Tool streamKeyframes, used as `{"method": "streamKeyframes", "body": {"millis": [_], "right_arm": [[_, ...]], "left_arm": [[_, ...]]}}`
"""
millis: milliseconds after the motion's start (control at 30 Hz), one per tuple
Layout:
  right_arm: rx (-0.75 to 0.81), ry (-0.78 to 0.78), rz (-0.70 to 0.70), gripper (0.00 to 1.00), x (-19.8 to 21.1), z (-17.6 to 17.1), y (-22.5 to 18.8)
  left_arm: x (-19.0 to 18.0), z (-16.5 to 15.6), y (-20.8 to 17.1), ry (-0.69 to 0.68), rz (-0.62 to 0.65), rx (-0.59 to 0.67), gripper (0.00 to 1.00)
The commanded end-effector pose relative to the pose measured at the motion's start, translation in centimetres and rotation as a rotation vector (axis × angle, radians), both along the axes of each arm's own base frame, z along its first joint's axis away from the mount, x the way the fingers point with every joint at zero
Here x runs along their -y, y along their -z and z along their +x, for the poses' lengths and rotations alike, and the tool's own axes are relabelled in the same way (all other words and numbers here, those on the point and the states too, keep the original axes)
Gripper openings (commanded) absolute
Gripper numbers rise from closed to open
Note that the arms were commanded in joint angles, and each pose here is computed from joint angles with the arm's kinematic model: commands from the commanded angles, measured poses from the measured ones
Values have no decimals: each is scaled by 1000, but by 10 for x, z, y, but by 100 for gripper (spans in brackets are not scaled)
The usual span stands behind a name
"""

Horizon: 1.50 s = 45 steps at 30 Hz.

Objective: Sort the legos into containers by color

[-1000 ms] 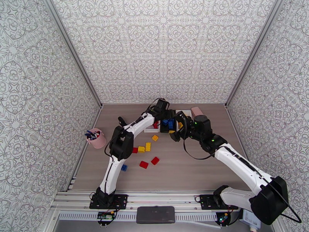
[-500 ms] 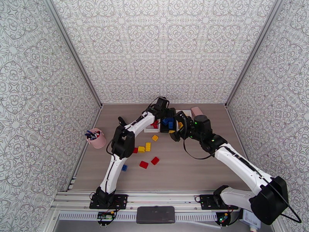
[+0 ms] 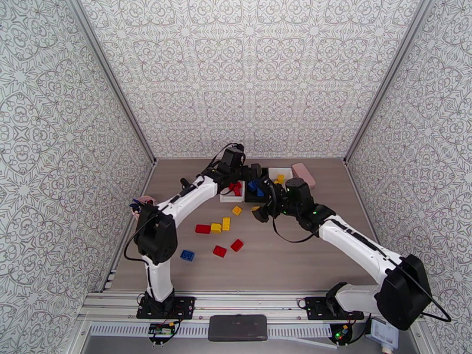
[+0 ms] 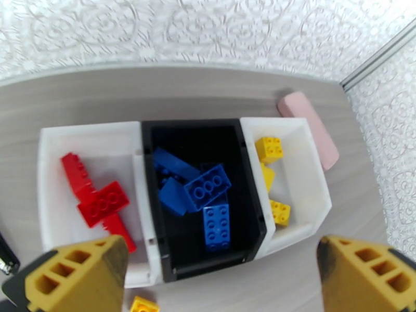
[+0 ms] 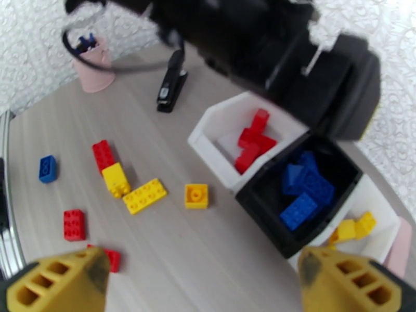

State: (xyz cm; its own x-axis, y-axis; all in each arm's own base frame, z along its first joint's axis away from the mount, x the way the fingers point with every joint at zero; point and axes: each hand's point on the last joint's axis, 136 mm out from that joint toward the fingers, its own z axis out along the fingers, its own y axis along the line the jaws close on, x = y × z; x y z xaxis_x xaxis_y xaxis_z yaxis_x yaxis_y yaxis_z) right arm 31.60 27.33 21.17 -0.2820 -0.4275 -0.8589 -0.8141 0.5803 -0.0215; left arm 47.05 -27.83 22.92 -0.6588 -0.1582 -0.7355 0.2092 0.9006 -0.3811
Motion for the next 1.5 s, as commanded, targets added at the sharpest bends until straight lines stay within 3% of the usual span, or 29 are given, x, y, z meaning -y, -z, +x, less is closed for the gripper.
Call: {"method": "streamKeyframes", "body": {"millis": [0, 267, 500, 667, 967, 1467], "right_arm": [[-82, -3, -69, 99, -8, -10, 29], [-293, 119, -102, 98, -34, -40, 83], [-484, 195, -229, 97, -61, -87, 127], [-488, 198, -355, 99, -73, -98, 146], [-517, 155, -455, 95, -86, -94, 168], [-516, 188, -515, 68, -86, -86, 186]], "left_arm": [[-37, -6, 6, -75, 36, 10, 100], [-99, -24, 18, -175, 49, -29, 100], [-137, -23, 21, -248, 55, -37, 100], [-150, -19, 21, -275, 44, -34, 100], [-158, -22, 23, -288, 36, -48, 100], [-156, -26, 20, -282, 22, -44, 100]]}}
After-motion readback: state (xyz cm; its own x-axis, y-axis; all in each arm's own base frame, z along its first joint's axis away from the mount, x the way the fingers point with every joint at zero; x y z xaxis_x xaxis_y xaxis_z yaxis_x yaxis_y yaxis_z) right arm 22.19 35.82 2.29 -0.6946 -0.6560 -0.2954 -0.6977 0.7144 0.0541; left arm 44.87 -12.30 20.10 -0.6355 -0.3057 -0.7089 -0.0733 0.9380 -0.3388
